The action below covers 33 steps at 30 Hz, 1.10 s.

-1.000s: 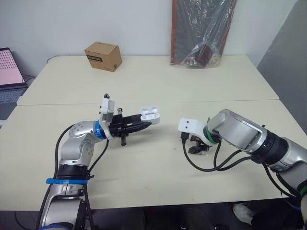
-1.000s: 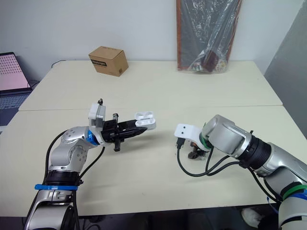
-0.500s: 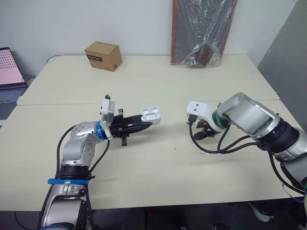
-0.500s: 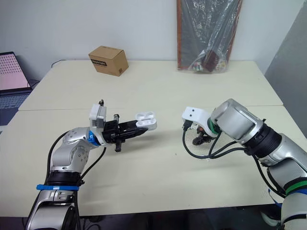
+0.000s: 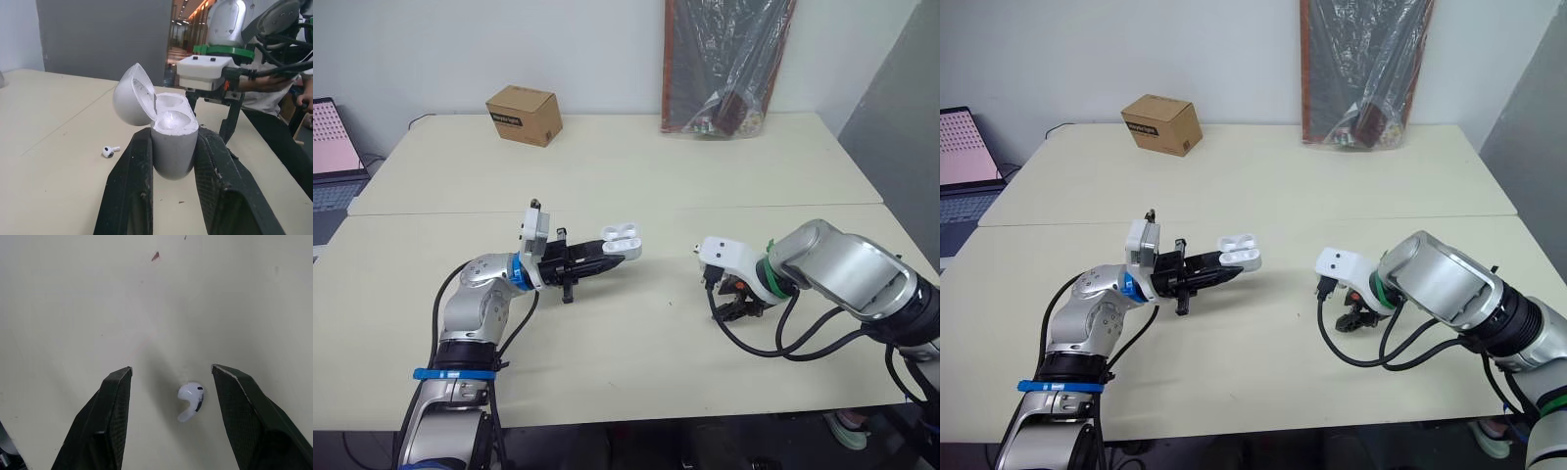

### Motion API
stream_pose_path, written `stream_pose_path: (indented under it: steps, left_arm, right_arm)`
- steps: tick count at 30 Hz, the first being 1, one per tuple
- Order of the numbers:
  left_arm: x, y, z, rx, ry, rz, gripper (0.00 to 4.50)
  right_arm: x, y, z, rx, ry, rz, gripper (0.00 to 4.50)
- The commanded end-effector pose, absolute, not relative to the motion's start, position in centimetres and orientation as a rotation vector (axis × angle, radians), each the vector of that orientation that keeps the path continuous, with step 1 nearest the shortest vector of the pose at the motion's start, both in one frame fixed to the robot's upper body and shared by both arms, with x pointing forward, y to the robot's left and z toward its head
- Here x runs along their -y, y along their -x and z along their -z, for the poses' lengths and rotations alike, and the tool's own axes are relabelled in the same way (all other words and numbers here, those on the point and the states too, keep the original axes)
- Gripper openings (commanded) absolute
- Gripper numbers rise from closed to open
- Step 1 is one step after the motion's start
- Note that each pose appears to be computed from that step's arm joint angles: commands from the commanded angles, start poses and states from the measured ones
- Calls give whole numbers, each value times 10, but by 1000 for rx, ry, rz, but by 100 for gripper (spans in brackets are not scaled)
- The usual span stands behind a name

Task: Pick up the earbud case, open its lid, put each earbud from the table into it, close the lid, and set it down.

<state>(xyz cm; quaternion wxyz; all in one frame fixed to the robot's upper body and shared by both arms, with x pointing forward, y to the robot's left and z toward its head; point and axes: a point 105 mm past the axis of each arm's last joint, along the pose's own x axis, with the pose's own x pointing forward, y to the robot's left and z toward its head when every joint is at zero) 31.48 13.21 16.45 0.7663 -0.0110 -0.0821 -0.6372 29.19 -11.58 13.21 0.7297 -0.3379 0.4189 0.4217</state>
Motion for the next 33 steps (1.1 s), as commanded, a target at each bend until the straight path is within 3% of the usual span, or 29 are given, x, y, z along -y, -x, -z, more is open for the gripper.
stream_pose_path:
  steps: [1,24,33]
  left_arm:
    - [-132,-314,-172,219,5,1394,86]
    - [-133,-315,-173,220,4,1385,86]
    - [-134,-315,-173,221,2,1380,86]
  right_arm:
    - [125,-299,-133,-896,782,-867,267]
    - [155,-324,-129,-889,880,-752,267]
    - [145,-323,-133,-873,871,-785,267]
